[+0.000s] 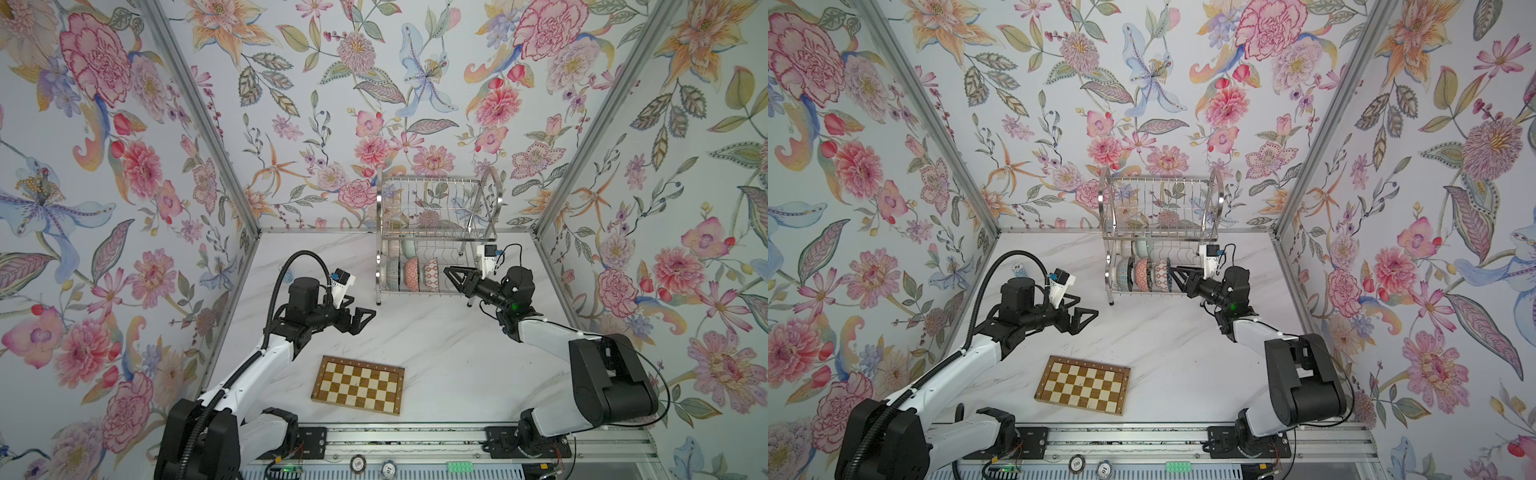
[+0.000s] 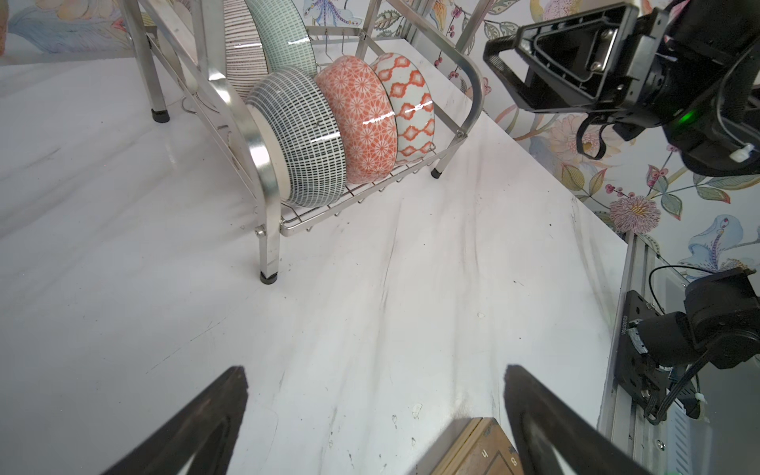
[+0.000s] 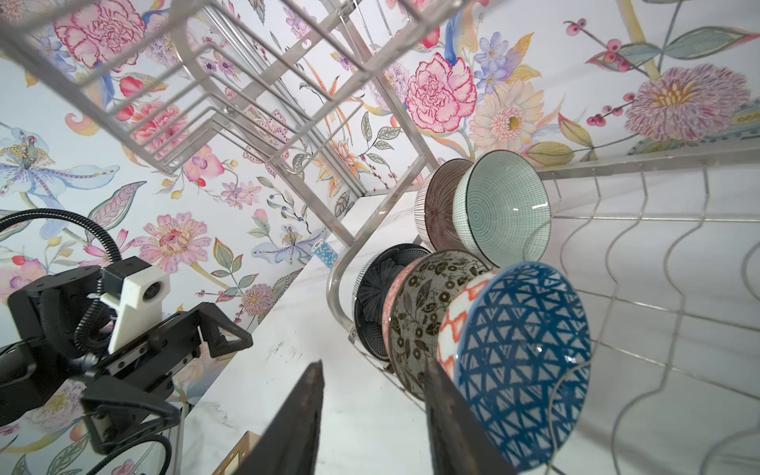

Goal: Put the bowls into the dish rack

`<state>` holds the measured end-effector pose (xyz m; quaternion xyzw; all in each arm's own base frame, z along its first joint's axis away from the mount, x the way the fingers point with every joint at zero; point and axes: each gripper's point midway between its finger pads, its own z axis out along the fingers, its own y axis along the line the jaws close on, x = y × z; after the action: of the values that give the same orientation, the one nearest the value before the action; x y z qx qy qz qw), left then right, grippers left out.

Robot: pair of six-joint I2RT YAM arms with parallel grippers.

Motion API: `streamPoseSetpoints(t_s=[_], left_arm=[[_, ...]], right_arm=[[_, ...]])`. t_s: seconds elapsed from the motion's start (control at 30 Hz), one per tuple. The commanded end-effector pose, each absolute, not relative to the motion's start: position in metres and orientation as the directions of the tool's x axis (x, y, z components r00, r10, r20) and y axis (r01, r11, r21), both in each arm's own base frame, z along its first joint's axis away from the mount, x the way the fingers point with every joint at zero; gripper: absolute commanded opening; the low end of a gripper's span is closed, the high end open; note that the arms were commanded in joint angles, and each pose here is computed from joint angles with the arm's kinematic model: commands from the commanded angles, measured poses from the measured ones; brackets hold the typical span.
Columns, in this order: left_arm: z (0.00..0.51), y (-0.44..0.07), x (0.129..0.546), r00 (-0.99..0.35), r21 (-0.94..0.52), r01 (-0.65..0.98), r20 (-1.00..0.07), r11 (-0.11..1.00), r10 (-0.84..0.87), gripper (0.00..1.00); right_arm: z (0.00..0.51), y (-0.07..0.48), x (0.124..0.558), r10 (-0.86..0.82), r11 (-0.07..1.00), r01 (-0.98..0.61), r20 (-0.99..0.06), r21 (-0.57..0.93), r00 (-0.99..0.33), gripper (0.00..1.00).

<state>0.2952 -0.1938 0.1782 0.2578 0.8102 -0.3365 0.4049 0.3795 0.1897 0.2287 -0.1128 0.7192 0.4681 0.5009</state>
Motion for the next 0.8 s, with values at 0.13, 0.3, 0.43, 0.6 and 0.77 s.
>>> streamPoseSetpoints(t_s=[0.13,0.3,0.43,0.6,0.77], left_arm=[[0.183,-0.191,0.299,-0.494,-0.284,0.692,-0.857,0.663,0.149,0.99],[0.188,-0.185,0.306,-0.476,-0.258,0.663,-0.87,0.703,0.129,0.99],[0.195,-0.176,0.312,-0.453,-0.22,0.629,-0.883,0.746,0.122,0.99],[0.212,-0.156,0.327,-0.416,-0.142,0.536,-0.902,0.832,0.114,0.99],[0.237,-0.14,0.336,-0.377,-0.089,0.461,-0.92,0.883,0.104,0.99]], right_arm=[[0.225,0.165,0.361,0.142,0.733,-0.573,-0.906,0.367,-0.399,0.45],[0.239,0.131,0.36,0.108,0.864,-0.442,-0.947,0.24,-0.303,0.52],[0.252,0.103,0.358,0.104,0.932,-0.316,-0.968,0.175,-0.229,0.58],[0.264,0.078,0.353,0.074,0.973,-0.206,-0.983,0.108,-0.167,0.69],[0.275,0.064,0.343,0.068,0.986,-0.146,-0.992,0.083,-0.105,0.84]])
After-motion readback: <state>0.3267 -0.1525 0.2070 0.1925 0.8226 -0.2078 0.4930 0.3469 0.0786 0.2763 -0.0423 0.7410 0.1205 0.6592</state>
